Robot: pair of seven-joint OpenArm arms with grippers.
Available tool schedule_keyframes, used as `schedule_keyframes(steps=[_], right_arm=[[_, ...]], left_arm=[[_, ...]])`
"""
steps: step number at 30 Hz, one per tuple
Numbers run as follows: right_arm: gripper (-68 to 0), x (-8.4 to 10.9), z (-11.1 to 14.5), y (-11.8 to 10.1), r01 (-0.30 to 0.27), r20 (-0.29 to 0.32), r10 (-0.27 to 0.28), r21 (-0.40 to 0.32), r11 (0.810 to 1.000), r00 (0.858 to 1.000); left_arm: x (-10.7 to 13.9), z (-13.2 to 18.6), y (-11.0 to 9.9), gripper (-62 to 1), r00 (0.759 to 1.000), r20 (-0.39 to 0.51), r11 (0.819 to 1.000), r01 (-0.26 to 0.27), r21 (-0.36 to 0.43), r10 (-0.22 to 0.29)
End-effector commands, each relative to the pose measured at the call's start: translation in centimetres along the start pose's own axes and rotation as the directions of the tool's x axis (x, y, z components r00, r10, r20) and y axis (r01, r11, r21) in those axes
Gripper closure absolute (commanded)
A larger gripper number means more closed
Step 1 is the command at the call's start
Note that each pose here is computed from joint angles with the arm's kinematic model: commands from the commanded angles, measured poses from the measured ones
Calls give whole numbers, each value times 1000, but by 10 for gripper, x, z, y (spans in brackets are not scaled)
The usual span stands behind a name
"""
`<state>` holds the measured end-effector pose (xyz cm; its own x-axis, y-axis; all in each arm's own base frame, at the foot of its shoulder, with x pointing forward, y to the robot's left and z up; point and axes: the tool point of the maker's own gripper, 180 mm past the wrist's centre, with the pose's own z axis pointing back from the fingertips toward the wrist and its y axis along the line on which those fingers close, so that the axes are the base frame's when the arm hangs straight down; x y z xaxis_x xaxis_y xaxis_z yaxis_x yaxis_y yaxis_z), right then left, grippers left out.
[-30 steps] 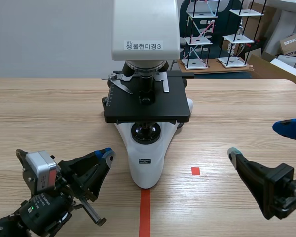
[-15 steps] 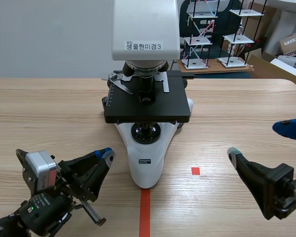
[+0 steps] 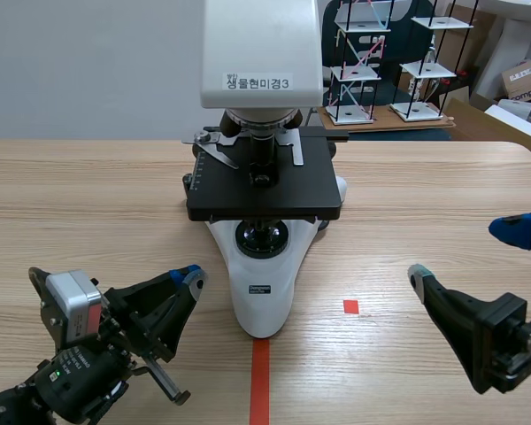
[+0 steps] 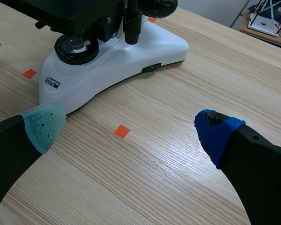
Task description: Point at the diaphragm
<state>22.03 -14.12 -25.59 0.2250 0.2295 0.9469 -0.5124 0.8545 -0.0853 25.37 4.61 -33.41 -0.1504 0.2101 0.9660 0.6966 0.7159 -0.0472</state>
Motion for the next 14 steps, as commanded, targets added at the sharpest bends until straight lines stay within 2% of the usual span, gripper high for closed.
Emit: schedule_keyframes(steps=[1, 14], right_arm=[[-604, 10, 0, -1, -6, 32, 6, 1, 1000, 999], [-604, 10, 0, -1, -6, 32, 6, 1, 1000, 999]], left_arm=[[8, -5, 1, -17, 999, 36, 1000, -3, 6, 3], [7, -5, 1, -17, 999, 32, 1000, -3, 6, 3]])
